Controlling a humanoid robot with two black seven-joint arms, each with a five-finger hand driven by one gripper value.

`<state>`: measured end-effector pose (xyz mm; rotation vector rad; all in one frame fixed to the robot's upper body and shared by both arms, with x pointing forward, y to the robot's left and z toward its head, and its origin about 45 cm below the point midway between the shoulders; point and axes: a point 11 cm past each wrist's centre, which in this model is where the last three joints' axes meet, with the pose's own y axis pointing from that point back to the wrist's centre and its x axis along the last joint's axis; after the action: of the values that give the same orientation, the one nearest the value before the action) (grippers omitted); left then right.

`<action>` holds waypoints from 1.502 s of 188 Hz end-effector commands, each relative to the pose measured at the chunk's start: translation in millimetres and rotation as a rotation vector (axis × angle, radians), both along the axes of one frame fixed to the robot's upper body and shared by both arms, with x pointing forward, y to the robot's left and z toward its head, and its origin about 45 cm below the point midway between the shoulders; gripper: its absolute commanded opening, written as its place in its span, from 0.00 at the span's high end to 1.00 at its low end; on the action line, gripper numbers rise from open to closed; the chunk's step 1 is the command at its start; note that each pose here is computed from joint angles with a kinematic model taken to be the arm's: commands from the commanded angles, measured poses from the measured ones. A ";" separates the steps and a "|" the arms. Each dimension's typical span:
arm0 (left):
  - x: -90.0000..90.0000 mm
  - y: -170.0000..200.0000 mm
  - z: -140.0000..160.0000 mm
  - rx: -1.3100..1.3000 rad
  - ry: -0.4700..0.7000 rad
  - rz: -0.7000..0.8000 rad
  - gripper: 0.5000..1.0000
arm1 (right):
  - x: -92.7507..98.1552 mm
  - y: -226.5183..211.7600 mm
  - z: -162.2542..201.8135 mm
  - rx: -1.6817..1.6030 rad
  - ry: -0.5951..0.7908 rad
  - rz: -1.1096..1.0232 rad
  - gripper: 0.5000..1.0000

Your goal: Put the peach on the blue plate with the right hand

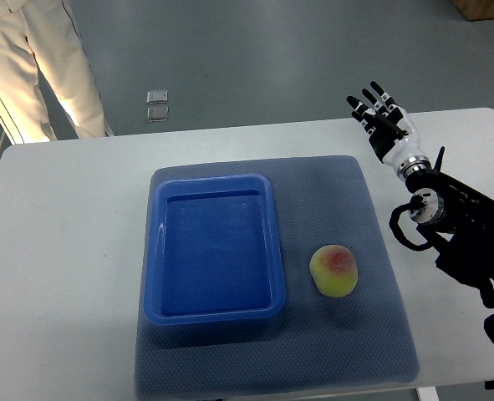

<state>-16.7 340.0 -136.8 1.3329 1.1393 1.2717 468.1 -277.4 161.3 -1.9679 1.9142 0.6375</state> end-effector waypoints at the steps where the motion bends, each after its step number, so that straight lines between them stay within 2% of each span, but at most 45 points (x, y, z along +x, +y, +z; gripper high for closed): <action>1: 0.2 0.3 0.0 0.001 0.000 0.000 0.00 | 0.0 -0.4 0.1 -0.001 0.000 0.000 0.14; 283: -1.6 -1.2 -0.2 -0.004 0.003 0.001 0.00 | -3.1 -4.9 -2.6 -0.023 0.000 0.000 0.14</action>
<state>-18.3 338.8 -137.0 1.3318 1.1426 1.2676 465.0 -282.6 158.3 -1.9717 1.9250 0.6332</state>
